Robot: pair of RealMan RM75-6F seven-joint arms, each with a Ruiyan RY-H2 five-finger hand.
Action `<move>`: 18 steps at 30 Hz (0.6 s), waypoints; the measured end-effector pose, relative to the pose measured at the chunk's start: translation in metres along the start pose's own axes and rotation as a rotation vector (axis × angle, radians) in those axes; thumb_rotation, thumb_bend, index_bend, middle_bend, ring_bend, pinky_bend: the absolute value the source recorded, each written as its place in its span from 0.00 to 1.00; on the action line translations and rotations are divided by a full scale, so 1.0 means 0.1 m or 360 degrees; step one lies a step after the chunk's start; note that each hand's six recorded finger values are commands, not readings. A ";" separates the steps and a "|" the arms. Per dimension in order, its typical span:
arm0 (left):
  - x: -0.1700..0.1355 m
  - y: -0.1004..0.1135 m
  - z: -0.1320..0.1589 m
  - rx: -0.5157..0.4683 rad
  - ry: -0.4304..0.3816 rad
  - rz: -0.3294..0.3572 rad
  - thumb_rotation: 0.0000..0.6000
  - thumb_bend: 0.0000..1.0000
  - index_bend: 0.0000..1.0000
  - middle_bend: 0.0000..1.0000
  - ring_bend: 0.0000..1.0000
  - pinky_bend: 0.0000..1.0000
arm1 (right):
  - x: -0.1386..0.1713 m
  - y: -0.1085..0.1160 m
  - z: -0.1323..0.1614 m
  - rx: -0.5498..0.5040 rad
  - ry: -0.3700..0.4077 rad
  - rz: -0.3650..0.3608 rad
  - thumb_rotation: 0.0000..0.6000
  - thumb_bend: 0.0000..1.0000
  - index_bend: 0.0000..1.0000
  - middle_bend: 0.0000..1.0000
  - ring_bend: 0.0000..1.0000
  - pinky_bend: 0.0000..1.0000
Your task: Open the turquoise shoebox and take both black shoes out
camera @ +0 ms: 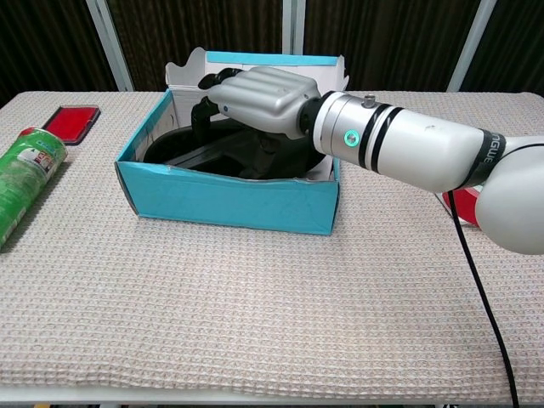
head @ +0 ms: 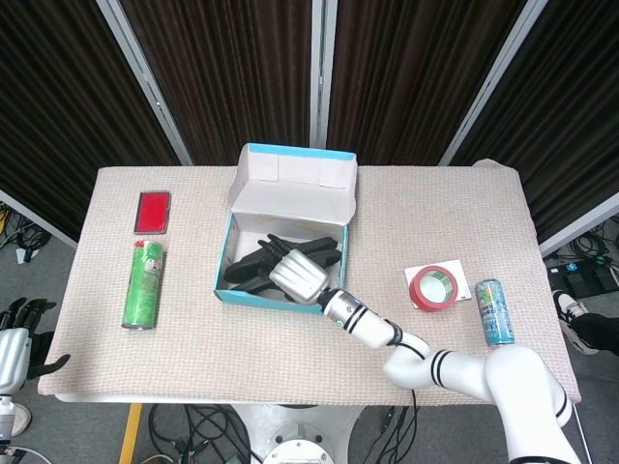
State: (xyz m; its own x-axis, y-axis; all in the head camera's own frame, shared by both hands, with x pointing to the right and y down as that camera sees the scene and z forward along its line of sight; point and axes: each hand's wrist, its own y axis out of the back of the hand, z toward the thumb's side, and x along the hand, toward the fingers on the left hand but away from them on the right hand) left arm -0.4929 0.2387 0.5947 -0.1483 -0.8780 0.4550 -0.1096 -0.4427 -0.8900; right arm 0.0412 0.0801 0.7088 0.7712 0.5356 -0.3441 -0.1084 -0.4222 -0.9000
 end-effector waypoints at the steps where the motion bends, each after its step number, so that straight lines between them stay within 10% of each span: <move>1: 0.00 0.00 0.00 -0.0001 -0.0001 -0.0001 1.00 0.02 0.22 0.16 0.08 0.17 | 0.00 -0.01 0.00 0.0010 0.0000 -0.0001 1.00 0.11 0.40 0.30 0.00 0.00; 18: 0.03 -0.02 0.01 -0.0010 -0.0008 -0.0006 1.00 0.02 0.22 0.16 0.08 0.17 | -0.07 -0.04 0.06 0.0067 -0.0016 -0.0105 1.00 0.12 0.37 0.32 0.00 0.00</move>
State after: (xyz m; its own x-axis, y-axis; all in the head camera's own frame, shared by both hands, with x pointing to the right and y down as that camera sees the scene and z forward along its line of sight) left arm -0.4922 0.2368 0.5975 -0.1429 -0.8773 0.4581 -0.1166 -0.4447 -0.8880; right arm 0.0327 0.0820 0.7131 0.7714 0.5686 -0.2859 -0.0838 -0.3546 -0.9313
